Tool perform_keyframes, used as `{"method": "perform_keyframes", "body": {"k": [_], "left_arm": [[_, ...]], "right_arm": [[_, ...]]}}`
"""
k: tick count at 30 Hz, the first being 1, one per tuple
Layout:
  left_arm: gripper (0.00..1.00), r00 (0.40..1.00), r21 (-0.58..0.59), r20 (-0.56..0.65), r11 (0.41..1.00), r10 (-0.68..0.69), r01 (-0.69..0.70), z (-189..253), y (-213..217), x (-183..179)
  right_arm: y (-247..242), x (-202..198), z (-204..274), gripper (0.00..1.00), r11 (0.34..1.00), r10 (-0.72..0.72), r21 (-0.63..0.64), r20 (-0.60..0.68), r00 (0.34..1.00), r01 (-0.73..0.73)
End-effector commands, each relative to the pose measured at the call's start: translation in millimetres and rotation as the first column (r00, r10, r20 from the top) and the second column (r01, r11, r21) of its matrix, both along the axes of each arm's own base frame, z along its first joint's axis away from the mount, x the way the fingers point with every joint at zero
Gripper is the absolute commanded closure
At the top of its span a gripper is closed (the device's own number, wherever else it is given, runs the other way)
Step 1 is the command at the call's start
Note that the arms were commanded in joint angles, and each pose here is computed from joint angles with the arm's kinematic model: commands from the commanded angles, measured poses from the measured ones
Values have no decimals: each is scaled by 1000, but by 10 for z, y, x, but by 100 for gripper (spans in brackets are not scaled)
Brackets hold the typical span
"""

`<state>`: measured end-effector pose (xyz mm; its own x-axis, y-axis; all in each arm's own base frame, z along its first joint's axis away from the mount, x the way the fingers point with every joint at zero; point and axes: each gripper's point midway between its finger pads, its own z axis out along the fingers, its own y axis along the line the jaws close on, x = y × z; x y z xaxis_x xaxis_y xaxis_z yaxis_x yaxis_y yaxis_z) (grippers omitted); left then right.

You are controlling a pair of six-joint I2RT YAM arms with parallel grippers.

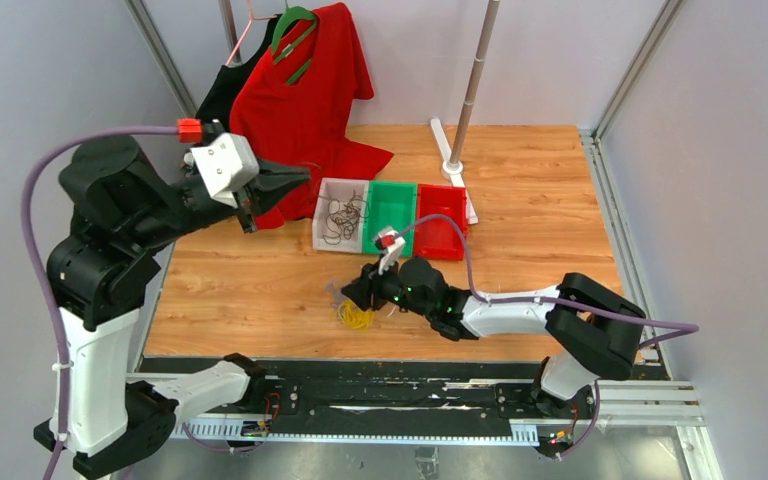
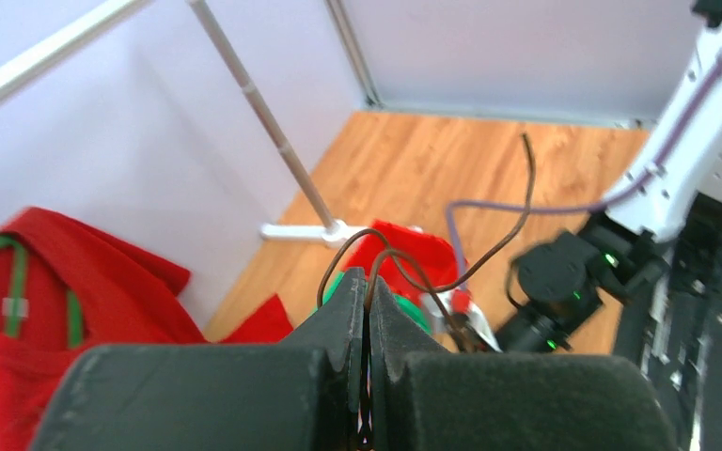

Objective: Untangle the cables

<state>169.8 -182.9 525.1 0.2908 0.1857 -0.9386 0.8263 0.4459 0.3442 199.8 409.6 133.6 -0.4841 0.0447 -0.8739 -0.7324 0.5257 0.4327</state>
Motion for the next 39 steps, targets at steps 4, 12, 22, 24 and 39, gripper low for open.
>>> {"method": "perform_keyframes", "body": {"k": [4, 12, 22, 24, 39], "left_arm": [[100, 969, -160, 190, 979, 159, -129, 745, 186, 129], [100, 964, -162, 169, 970, 207, -180, 627, 157, 365], [100, 971, 41, -26, 971, 238, -237, -723, -8, 871], [100, 968, 87, -65, 968, 243, -237, -1009, -48, 971], [100, 936, 412, -195, 891, 293, -193, -2526, -226, 1736]], "right_arm": [[-272, 26, -444, 63, 989, -149, -27, -92, 985, 147], [-477, 29, -393, 58, 978, -207, -20, -80, 975, 206], [-976, 124, 429, 36, 938, -345, 54, 26, 938, 343], [-1087, 140, 531, 34, 928, -370, 62, 33, 928, 368], [-1735, 70, 677, 26, 892, -430, -108, 99, 898, 439]]}}
